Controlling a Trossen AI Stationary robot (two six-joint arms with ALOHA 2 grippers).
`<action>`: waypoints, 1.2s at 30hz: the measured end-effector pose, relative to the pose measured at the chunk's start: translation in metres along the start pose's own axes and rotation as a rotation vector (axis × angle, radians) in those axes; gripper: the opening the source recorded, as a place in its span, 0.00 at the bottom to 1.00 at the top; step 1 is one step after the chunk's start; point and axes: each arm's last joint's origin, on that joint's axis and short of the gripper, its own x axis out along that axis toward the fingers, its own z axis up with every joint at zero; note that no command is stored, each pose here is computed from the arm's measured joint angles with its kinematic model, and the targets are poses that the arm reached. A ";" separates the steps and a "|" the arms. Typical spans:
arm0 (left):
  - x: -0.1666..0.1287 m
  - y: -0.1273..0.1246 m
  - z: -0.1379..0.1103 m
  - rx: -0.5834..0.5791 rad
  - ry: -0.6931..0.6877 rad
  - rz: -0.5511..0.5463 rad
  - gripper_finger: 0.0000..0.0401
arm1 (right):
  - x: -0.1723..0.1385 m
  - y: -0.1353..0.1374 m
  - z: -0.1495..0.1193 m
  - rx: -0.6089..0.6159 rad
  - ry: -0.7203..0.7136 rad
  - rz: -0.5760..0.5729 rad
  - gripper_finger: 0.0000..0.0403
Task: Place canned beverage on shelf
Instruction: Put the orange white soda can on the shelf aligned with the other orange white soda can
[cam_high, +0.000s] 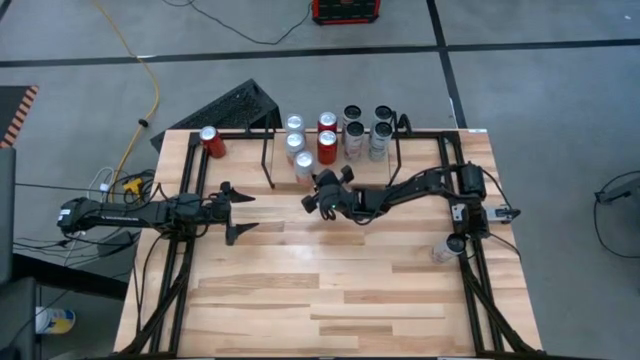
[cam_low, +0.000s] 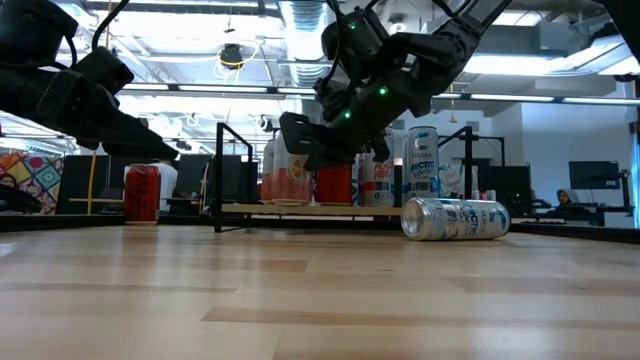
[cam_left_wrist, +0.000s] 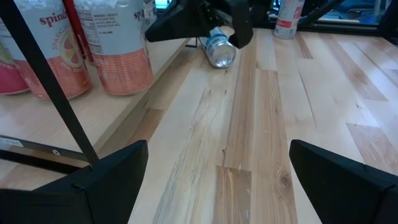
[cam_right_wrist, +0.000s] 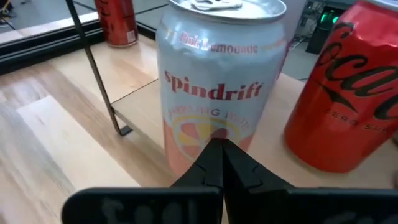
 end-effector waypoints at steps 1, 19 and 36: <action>0.000 0.000 0.000 0.000 0.000 0.000 0.94 | 0.001 -0.001 0.000 0.002 0.002 0.001 0.05; 0.000 0.000 0.000 0.000 0.000 0.000 0.94 | 0.007 -0.008 0.000 -0.012 0.023 -0.025 0.05; 0.000 0.000 0.000 0.000 -0.001 0.000 0.94 | 0.010 -0.011 0.011 0.020 -0.066 -0.065 0.05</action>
